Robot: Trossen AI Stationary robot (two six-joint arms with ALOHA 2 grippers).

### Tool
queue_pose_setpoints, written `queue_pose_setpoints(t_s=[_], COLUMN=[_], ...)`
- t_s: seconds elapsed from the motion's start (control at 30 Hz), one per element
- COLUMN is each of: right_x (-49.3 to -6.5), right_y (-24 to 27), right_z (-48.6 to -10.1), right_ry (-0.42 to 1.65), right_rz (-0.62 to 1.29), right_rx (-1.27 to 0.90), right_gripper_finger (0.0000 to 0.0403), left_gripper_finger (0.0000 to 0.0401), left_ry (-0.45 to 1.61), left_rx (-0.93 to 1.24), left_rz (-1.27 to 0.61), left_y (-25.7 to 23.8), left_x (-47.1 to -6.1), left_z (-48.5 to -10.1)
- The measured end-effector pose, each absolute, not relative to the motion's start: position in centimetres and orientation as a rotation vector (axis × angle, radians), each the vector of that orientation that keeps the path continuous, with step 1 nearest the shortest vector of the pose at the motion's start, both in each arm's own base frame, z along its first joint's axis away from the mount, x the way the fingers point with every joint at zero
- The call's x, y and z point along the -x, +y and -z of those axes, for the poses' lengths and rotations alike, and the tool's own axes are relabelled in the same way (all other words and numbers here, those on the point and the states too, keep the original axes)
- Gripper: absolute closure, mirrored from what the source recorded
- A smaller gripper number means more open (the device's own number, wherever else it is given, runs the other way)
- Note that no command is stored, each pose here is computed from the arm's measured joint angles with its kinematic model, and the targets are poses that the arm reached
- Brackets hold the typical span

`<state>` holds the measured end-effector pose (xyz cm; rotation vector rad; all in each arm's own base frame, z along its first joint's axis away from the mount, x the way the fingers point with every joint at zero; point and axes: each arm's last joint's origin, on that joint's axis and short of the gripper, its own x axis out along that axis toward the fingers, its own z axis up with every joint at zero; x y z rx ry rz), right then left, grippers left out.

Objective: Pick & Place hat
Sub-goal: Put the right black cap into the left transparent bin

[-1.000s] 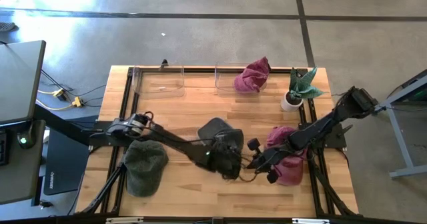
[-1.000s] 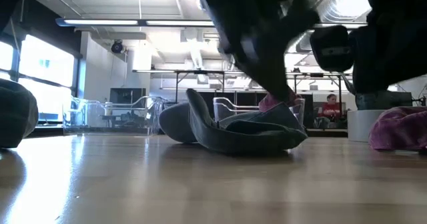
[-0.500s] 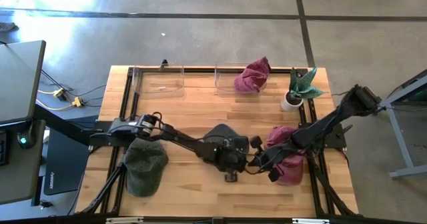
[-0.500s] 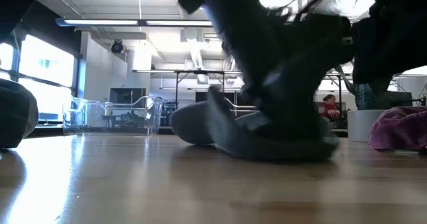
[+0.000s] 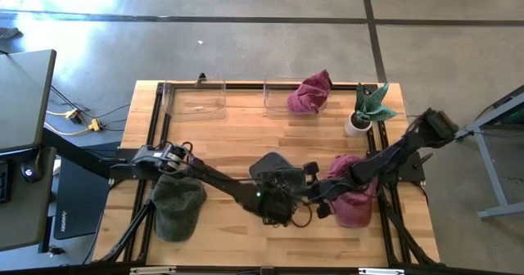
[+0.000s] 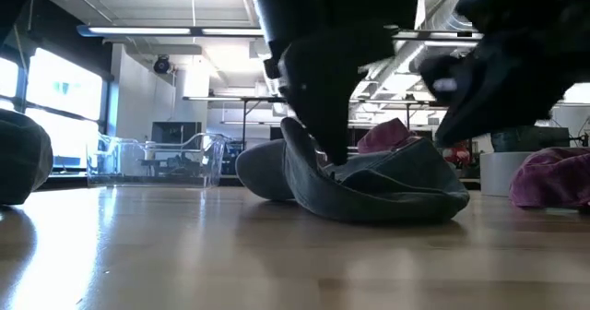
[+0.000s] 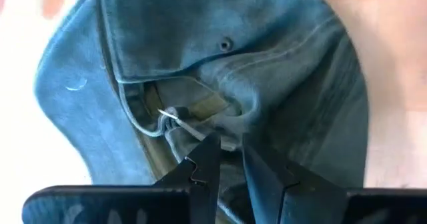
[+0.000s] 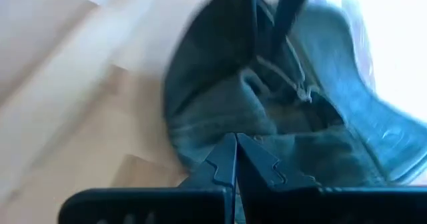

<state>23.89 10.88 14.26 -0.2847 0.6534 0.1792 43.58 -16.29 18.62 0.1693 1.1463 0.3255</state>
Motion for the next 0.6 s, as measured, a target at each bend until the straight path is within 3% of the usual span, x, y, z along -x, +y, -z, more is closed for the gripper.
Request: queue_pose_setpoints(t_s=[0.23,0.37,0.6], right_x=[-25.7,-25.7,-25.0], right_y=[8.1,6.9,6.9], right_z=[-10.2,-9.9,-11.0], right_ry=[0.781,0.838,0.848], right_rz=[0.019,0.079,0.059], right_rx=[0.222,0.176,0.163], right_gripper_finger=[0.0401,0.0402,0.0402], left_gripper_finger=[0.0342,0.0342,0.0342], left_ry=[1.261,1.35,1.332], left_rx=[-0.145,-0.145,-0.203], left_rz=[-0.317,-0.355,-0.485], left_y=[-15.5,-15.4,-16.0], left_x=[-42.6,-41.5,-40.7], left_z=[-16.1,-15.8,-16.9])
